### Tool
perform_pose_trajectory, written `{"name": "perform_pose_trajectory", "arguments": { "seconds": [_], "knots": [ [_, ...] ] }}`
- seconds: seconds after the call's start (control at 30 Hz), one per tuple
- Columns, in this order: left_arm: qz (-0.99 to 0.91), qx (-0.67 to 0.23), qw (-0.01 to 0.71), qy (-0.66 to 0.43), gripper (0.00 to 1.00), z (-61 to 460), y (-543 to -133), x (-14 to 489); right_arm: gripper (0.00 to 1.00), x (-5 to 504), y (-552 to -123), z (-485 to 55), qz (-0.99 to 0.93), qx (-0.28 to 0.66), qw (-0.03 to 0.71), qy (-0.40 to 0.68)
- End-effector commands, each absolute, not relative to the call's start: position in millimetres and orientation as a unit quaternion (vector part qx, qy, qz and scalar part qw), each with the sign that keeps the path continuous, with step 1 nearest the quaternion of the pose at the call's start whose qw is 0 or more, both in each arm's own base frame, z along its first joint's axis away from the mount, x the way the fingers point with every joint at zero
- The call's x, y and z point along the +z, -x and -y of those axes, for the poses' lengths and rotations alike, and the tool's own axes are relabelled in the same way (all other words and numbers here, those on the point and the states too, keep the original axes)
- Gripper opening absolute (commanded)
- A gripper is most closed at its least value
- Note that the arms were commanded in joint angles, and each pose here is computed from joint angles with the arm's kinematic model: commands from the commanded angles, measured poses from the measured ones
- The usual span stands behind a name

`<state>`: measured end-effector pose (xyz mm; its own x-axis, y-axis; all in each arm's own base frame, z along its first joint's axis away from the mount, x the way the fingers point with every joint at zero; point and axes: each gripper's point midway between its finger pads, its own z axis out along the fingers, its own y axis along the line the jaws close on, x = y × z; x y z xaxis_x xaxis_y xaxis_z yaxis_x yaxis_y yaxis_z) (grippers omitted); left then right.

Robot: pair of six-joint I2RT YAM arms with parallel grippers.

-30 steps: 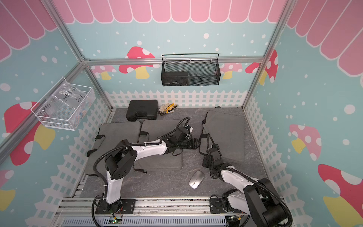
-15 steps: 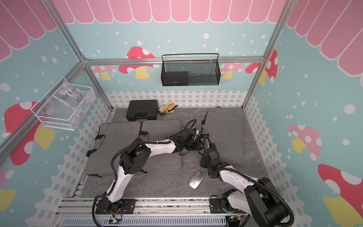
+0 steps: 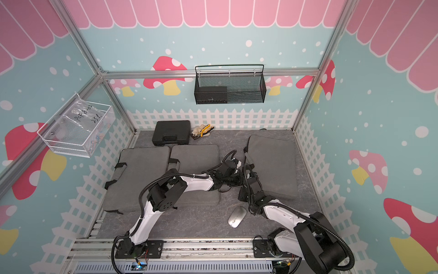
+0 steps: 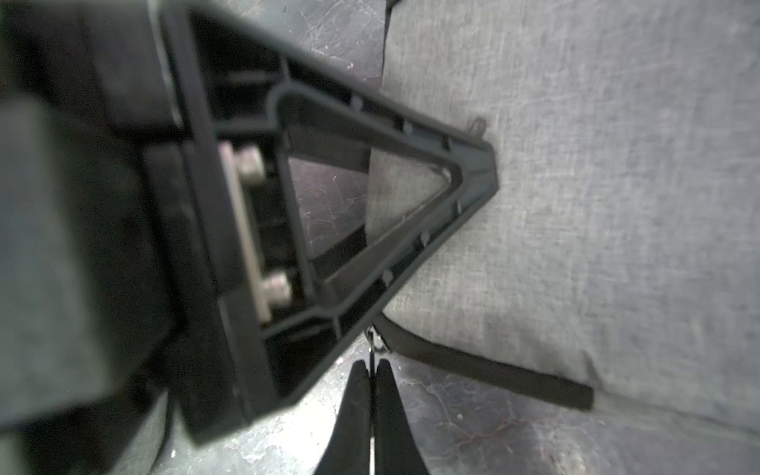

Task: Put the mouse into the laptop bag
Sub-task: Unzip the zipper on the zippered laptop bag.

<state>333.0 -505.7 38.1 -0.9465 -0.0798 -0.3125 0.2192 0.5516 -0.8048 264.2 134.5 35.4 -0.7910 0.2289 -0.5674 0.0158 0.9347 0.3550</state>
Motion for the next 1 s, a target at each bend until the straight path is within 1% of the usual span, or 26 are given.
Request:
{"name": "perform_pose_trajectory", "arguments": {
  "seconds": [0.0, 0.1, 0.2, 0.3, 0.43, 0.57, 0.67, 0.8, 0.97],
  "knots": [
    [-0.841, -0.522, 0.137, -0.042, 0.38, 520.7, -300.1, 58.1, 0.0, 60.7, -270.0, -157.2, -0.905, 0.24, 0.347, -0.063],
    [-0.84, -0.518, 0.155, -0.04, 0.46, 511.0, -304.0, 69.9, 0.0, 63.3, -264.5, -148.4, -0.897, 0.244, 0.358, -0.087],
    [-0.844, -0.506, 0.173, -0.041, 0.5, 500.0, -314.0, 81.7, 0.0, 65.1, -257.8, -140.6, -0.893, 0.245, 0.361, -0.109],
    [-0.846, -0.499, 0.185, -0.036, 0.54, 489.5, -327.5, 91.8, 0.0, 63.2, -252.2, -135.5, -0.897, 0.241, 0.347, -0.13],
    [-0.853, -0.479, 0.205, -0.025, 0.59, 473.7, -349.2, 99.5, 0.0, 48.7, -241.7, -115.3, -0.912, 0.191, 0.306, -0.193],
    [-0.866, -0.449, 0.218, -0.015, 0.64, 459.8, -371.0, 100.0, 0.0, 46.4, -238.1, -101.3, -0.91, 0.169, 0.302, -0.229],
    [-0.875, -0.43, 0.221, -0.015, 0.66, 458.5, -384.0, 93.5, 0.0, 46.0, -235.9, -92.5, -0.901, 0.167, 0.307, -0.257],
    [-0.884, -0.415, 0.214, -0.028, 0.67, 471.3, -399.1, 87.3, 0.0, 44.3, -229.7, -78.4, -0.89, 0.153, 0.309, -0.297],
    [-0.884, -0.422, 0.197, -0.046, 0.67, 497.0, -413.2, 80.5, 0.0, 46.0, -226.4, -72.3, -0.889, 0.143, 0.312, -0.303]
  ]
}}
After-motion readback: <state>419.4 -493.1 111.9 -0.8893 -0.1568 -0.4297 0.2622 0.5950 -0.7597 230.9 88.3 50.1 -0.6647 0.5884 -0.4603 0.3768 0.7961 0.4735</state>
